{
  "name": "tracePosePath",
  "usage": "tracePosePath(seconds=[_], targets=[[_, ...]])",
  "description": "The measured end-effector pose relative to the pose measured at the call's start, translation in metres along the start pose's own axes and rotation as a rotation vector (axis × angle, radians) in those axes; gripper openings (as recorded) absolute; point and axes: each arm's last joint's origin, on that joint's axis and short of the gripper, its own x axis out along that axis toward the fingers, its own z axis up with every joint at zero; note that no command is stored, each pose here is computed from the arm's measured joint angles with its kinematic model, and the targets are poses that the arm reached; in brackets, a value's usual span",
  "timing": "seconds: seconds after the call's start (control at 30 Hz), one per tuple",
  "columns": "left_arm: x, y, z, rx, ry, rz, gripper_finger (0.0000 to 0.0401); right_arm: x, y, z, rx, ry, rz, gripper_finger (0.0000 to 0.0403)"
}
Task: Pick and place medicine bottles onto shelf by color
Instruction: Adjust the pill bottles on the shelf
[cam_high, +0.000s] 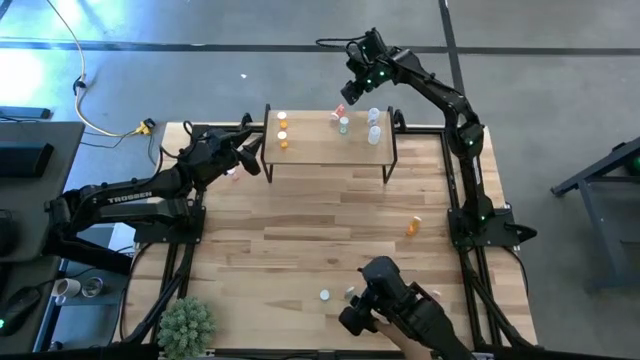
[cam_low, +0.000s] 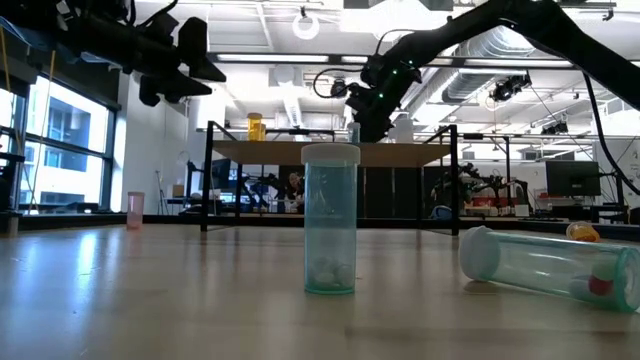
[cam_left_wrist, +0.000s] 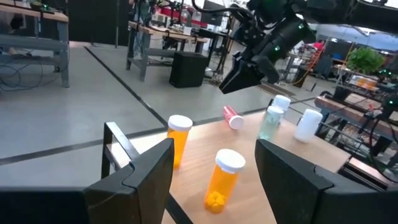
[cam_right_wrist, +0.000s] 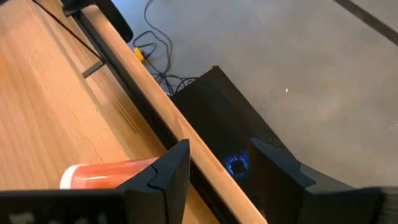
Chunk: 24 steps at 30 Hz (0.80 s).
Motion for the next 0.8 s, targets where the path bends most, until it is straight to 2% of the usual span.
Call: tracePosePath(seconds=[0.4,0.6,0.8], targets=[[0.000,0.000,-0.005,-0.037,0.054,-0.038,0.0213,0.019,-0.002,-0.012,0.002,0.099,0.023,0.0154],[0.000,0.000,-0.005,-0.035,0.058,-0.038,0.0213,0.020,0.003,-0.011,-0.011,0.100,0.034,0.0154],[0.000,0.000,-0.005,-0.033,0.058,-0.039,0.0213,0.024,0.020,-0.012,-0.117,0.102,0.160,0.0154]])
